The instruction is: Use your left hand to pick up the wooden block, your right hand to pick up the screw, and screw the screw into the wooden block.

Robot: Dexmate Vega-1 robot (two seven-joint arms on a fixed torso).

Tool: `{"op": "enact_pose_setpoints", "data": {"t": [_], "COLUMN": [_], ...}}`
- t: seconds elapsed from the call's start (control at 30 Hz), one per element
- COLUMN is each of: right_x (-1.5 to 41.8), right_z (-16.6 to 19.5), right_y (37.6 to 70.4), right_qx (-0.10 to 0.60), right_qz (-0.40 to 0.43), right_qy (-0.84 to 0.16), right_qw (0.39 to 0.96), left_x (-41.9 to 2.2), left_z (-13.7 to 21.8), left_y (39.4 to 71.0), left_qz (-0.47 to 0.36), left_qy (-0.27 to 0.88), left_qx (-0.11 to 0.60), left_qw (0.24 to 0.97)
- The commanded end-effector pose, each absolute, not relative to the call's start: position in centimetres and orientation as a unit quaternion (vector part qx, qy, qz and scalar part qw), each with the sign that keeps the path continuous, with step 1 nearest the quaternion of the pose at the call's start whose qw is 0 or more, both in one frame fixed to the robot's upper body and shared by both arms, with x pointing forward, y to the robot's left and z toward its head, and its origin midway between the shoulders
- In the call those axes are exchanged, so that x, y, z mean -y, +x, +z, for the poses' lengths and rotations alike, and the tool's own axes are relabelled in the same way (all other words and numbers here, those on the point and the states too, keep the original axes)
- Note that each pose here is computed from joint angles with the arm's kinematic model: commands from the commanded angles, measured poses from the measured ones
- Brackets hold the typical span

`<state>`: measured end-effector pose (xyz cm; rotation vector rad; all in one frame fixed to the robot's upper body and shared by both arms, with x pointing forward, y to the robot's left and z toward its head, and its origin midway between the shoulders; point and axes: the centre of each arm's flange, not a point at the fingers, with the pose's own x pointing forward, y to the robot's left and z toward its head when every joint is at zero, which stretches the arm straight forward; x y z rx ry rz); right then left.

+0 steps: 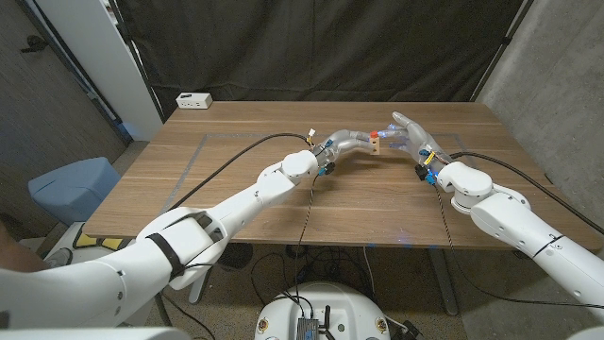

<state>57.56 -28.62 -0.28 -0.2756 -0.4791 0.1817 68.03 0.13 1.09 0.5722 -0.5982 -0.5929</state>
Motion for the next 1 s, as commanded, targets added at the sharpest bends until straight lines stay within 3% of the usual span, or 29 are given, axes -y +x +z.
{"op": "enact_pose_setpoints", "data": {"t": [0.03, 1.0], "right_x": [28.2, 29.1], "right_z": [0.1, 0.3], "right_y": [57.8, 57.4], "right_qx": [0.235, 0.24], "right_qz": [0.108, 0.087], "right_qy": [-0.142, -0.133], "right_qw": [0.955, 0.958], "left_x": [-0.3, -0.6], "left_z": [1.3, 1.5], "left_y": [68.6, 68.9], "left_qz": [-0.283, -0.281], "left_qy": [0.275, 0.276], "left_qx": [0.282, 0.284], "left_qw": [0.874, 0.874]}}
